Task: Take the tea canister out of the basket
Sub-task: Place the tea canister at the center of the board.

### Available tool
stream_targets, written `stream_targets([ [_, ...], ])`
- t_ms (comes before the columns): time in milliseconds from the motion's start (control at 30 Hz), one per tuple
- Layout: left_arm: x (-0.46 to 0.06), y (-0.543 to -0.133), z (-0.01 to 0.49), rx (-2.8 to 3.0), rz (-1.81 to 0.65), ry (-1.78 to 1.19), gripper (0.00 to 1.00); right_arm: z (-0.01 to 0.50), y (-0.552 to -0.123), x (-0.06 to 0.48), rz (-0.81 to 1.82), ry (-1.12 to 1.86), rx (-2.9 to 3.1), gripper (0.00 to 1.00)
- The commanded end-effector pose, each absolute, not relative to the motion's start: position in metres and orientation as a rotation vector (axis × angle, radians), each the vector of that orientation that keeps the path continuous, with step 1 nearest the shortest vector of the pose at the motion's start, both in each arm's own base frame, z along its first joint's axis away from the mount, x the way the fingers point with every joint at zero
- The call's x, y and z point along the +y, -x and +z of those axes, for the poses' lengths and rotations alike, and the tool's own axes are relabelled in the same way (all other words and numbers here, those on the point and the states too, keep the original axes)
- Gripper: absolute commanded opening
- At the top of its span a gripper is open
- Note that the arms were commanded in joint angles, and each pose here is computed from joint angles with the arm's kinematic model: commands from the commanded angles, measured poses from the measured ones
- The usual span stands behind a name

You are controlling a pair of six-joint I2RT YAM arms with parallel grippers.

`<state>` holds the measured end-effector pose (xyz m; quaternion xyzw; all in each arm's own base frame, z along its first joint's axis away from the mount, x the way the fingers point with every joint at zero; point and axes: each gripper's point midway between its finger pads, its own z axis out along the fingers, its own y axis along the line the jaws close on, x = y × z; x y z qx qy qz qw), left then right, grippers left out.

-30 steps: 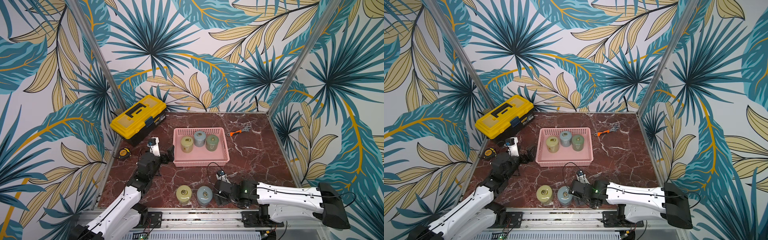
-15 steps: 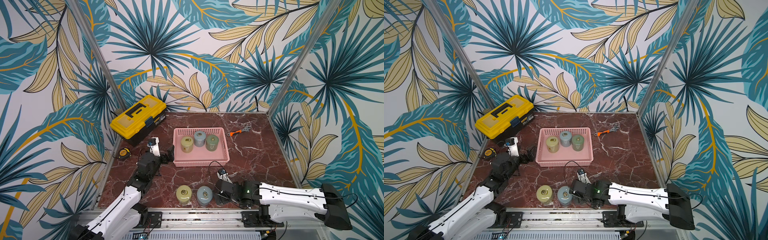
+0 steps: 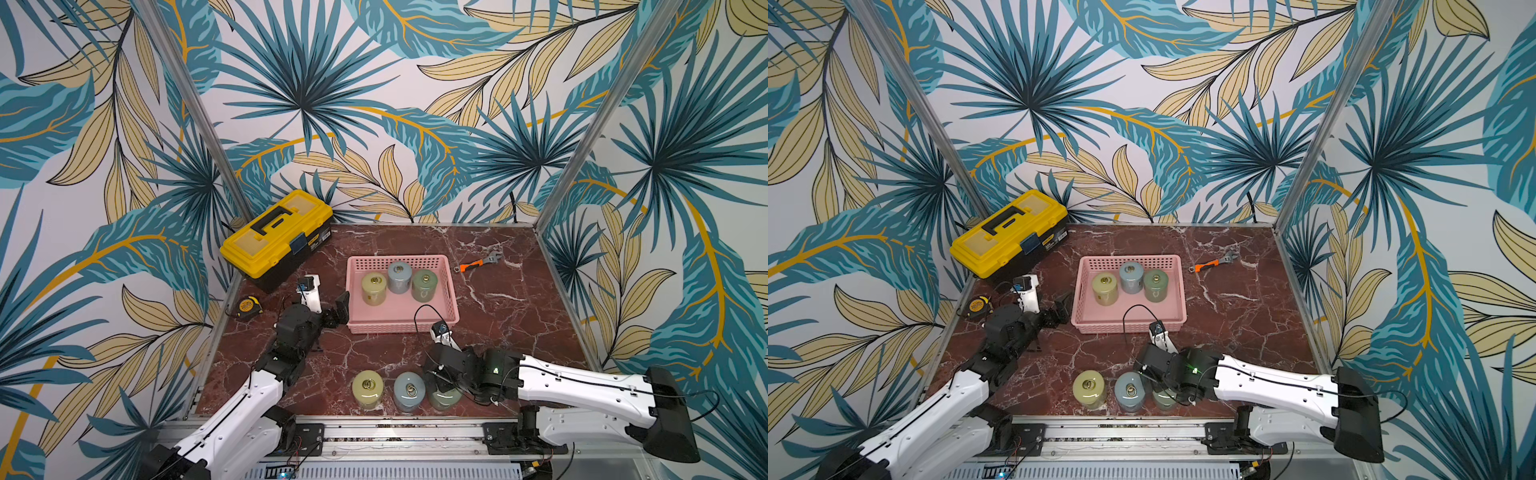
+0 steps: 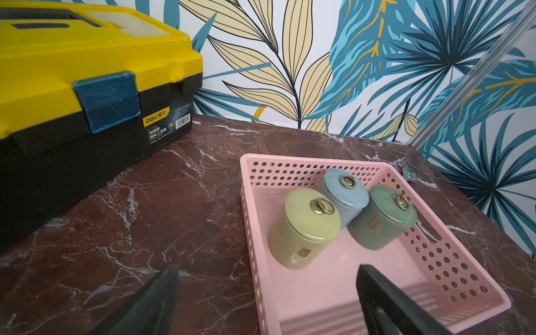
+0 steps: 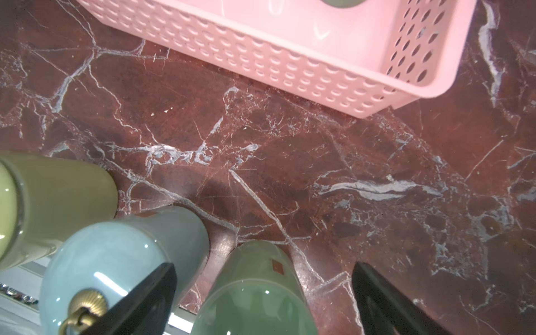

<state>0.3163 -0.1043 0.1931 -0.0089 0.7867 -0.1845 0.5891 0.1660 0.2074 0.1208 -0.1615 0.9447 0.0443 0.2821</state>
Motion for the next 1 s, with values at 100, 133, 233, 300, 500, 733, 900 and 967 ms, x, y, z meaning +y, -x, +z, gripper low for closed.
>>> stream_targets([
  [100, -0.117, -0.316, 0.192, 1.843, -0.461, -0.074, 1.00, 0.134, -0.189, 0.199, 0.058, 0.481, 2.499, 0.99],
  [133, -0.119, -0.316, 0.192, 1.849, -0.466, -0.087, 1.00, 0.135, -0.192, 0.198, 0.058, 0.482, 2.496, 0.99],
  [233, -0.127, -0.318, 0.194, 1.864, -0.489, -0.125, 1.00, 0.138, -0.205, 0.194, 0.070, 0.480, 2.494, 0.99],
  [300, -0.130, -0.319, 0.197, 1.884, -0.500, -0.137, 1.00, 0.140, -0.214, 0.191, 0.084, 0.473, 2.489, 0.99],
  [500, -0.139, -0.319, 0.214, 1.934, -0.524, -0.185, 1.00, 0.144, -0.240, 0.182, 0.084, 0.484, 2.480, 0.99],
  [733, -0.153, -0.316, 0.224, 2.037, -0.539, -0.250, 1.00, 0.149, -0.270, 0.171, 0.109, 0.453, 2.469, 0.99],
  [900, -0.168, -0.315, 0.223, 2.132, -0.553, -0.300, 1.00, 0.155, -0.289, 0.166, 0.156, 0.421, 2.438, 0.99],
  [967, -0.175, -0.317, 0.224, 2.163, -0.548, -0.321, 1.00, 0.156, -0.296, 0.163, 0.178, 0.402, 2.425, 0.99],
])
